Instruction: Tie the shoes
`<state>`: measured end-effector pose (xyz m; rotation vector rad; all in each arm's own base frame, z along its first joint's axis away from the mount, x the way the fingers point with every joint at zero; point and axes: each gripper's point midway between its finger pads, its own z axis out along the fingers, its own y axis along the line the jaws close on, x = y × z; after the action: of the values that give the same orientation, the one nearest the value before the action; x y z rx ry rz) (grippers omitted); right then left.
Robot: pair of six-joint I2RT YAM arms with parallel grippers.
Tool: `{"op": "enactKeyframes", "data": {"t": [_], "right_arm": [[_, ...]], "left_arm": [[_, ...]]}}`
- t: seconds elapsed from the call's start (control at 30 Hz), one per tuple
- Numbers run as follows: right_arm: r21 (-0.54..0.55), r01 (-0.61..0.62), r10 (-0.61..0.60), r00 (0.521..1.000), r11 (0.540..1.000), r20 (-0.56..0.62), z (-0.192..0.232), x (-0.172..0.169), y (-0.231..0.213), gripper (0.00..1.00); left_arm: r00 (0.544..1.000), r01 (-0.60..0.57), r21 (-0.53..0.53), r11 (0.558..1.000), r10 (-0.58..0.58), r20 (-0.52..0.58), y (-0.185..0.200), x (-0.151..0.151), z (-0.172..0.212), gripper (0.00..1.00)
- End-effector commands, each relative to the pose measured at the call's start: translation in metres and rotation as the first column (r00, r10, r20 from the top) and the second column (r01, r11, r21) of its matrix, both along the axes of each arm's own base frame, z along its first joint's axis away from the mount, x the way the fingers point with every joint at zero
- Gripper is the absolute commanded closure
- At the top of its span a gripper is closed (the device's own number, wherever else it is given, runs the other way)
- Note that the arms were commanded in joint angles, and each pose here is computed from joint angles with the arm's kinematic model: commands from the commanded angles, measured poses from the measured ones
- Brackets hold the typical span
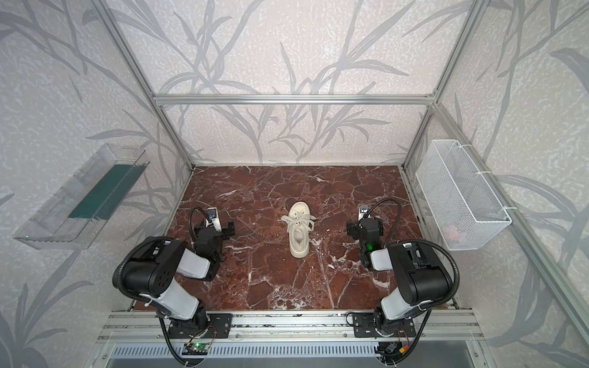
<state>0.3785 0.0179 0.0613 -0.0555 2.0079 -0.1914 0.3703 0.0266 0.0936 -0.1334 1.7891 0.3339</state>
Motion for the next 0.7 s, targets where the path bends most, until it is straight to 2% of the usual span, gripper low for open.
{"op": "enactKeyframes", "data": {"t": [0.0,0.13,0.67], "right_arm": [[0.023,-0.003,0.001,0.997,1.0,0.071,0.031,0.015,0.001,0.01],[0.033,-0.007,0.003,0.995,0.999,0.101,0.032,0.016,0.0,0.01],[0.032,-0.008,0.005,0.996,0.999,0.087,0.031,0.016,0.0,0.01]], "left_arm": [[0.998,-0.066,-0.032,0.997,0.066,0.016,0.013,0.011,0.013,0.01],[0.99,-0.139,-0.052,0.989,0.138,-0.009,0.027,0.012,0.011,0.01],[0.991,-0.135,-0.052,0.989,0.135,-0.011,0.027,0.012,0.011,0.01]]}}
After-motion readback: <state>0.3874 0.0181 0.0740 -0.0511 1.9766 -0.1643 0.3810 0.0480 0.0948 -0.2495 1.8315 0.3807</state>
